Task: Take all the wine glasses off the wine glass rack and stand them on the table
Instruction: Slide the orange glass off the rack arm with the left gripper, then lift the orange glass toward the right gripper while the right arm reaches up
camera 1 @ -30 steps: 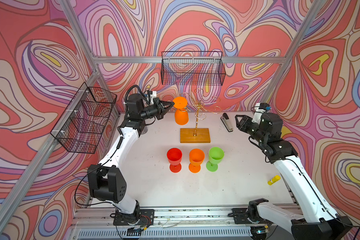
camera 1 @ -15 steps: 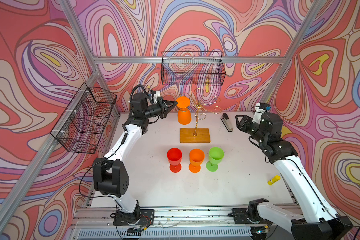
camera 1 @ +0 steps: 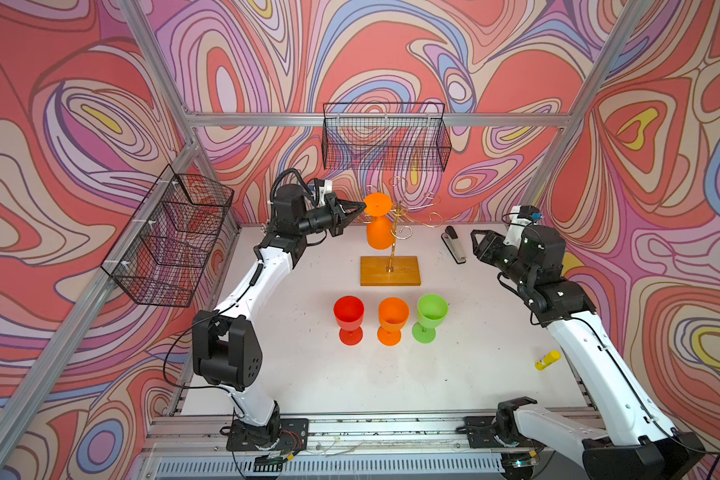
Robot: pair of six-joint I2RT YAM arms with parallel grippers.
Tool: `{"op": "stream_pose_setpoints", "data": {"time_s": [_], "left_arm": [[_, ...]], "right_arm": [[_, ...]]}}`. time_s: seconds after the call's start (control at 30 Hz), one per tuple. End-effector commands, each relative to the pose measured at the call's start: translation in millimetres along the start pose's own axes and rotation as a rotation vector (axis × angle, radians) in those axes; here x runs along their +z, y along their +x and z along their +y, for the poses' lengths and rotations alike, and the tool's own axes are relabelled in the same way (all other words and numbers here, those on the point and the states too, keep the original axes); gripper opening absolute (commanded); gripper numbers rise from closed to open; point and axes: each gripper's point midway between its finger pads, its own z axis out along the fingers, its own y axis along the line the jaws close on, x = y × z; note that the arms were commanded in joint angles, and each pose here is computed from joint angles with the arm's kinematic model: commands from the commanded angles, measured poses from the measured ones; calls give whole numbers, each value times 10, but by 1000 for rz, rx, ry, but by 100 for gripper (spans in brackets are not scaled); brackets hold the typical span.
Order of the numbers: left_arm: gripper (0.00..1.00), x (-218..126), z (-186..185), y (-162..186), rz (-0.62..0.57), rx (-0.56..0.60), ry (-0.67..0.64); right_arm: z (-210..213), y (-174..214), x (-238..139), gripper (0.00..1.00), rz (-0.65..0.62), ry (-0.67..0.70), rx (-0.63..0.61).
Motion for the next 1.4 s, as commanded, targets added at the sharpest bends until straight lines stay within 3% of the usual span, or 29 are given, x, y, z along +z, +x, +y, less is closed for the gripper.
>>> {"op": "stream_pose_setpoints", "data": {"time_s": [0.0,0.4,0.8,0.97,1.17,1.37], "left_arm": [[0,-67,-161,124,18,38,33],[0,-276,-179,440,41,29,28],[0,-628,-499,856,52,43,94],[0,-827,-749,1033,36,73,133],[0,-993,-1152,1170,38,140,218],[0,-1062,-1488,1192,44,190,325]], "right_arm": [[-28,-7,8,53,-7,12,-13],[3,-19,13,53,-7,-2,-4],[181,-20,-57,53,5,-99,20],[477,14,-122,55,43,-266,49],[1025,37,-311,61,112,-605,121],[1355,-19,-499,66,140,-853,183]]}}
